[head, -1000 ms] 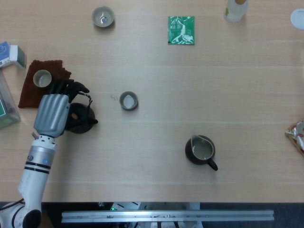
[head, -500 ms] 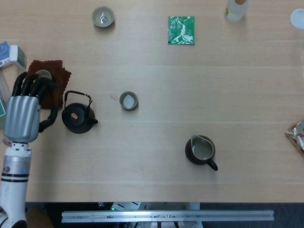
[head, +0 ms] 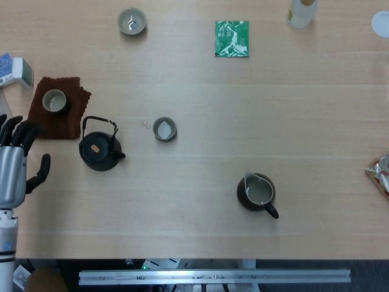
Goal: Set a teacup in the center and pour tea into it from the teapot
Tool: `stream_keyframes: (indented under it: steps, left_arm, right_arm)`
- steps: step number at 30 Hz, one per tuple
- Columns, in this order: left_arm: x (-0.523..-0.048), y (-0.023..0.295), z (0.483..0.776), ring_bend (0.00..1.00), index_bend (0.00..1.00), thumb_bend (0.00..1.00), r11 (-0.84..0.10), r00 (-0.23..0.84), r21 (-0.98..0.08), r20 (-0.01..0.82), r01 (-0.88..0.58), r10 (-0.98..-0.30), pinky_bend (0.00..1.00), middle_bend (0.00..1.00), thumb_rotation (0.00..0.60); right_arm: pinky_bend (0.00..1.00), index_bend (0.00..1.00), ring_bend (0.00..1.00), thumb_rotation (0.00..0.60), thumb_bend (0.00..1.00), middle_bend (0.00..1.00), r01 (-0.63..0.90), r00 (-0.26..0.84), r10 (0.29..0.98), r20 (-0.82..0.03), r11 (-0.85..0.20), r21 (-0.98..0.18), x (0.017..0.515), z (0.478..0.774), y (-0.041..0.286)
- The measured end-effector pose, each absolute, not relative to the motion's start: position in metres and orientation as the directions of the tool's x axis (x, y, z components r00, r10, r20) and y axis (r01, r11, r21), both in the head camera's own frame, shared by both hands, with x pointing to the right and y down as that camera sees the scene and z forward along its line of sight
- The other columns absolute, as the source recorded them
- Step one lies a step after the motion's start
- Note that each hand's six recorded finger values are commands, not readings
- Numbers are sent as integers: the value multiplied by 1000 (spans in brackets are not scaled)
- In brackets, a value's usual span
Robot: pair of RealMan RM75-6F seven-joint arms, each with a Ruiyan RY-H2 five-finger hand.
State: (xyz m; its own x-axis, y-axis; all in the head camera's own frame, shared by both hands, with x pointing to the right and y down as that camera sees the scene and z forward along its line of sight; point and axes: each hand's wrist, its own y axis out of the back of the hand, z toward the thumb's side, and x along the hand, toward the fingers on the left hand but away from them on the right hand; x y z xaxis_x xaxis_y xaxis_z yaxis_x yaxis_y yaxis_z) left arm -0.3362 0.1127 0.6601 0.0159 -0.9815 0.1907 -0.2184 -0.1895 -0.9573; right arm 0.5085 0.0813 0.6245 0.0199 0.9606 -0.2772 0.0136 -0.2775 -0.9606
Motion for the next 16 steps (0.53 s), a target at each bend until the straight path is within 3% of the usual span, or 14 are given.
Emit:
stream_keyframes:
  steps: [16]
  left_arm:
    - [-336, 117, 659, 167, 327, 381, -197, 10, -955, 200, -224, -980, 108, 279, 600]
  right_arm:
    - [64, 182, 42, 600, 254, 219, 13, 23, 967, -255, -255, -967, 507, 620, 83]
